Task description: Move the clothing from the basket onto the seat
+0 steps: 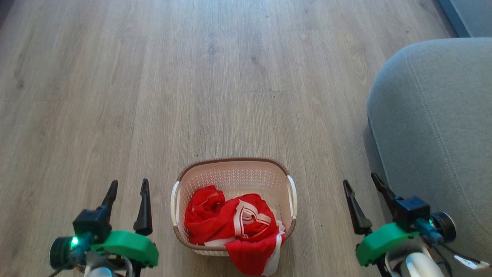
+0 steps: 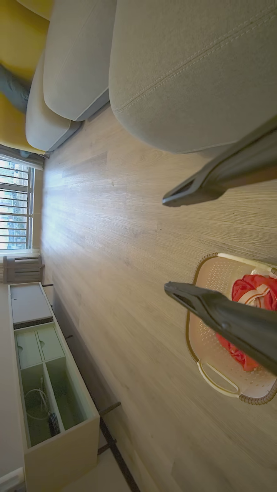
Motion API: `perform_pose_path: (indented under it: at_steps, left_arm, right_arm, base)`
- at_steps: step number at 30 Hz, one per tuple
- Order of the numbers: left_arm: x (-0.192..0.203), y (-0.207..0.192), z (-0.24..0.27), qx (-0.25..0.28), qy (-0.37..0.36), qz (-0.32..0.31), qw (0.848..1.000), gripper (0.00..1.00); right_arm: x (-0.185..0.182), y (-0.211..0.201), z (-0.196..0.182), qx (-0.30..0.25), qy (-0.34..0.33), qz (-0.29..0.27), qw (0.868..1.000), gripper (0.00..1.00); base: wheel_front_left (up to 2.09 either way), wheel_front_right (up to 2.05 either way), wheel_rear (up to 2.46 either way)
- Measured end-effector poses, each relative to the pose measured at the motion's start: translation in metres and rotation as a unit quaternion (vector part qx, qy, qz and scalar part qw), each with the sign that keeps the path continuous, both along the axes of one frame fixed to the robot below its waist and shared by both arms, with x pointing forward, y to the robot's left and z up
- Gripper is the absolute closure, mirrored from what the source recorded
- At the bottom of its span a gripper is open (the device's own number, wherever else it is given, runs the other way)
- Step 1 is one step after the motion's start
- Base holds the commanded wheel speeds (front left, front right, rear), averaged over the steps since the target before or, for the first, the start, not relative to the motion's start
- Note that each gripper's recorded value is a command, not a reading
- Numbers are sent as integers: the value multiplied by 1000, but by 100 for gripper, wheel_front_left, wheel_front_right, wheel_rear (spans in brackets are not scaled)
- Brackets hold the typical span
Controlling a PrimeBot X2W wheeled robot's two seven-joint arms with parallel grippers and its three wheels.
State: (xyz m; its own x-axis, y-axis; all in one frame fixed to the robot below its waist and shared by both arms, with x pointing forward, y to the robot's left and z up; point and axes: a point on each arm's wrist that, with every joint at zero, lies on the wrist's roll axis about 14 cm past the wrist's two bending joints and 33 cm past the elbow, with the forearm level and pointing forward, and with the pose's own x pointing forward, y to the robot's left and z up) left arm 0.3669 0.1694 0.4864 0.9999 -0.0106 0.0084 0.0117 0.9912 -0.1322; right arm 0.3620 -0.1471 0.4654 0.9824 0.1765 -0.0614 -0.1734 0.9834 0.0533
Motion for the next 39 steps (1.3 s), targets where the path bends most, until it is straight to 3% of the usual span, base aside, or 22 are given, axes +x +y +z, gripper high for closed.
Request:
perform_pose_path:
  at_steps: [23, 34, 39]
  left_arm:
    - [9, -7, -12, 13, 15, -13, 1000, 0]
    - [78, -43, -39, 6, 37, -66, 997, 0]
    - [112, -93, -100, 19, 98, -152, 983, 0]
  right_arm:
    - [13, -5, -2, -13, -2, -5, 1000, 0]
    - [78, -25, -6, -28, -14, -28, 999, 0]
    - [118, -26, -35, -34, 1, -27, 999, 0]
  base:
    - [0, 0, 0]
    - [0, 0, 0]
    - [0, 0, 0]
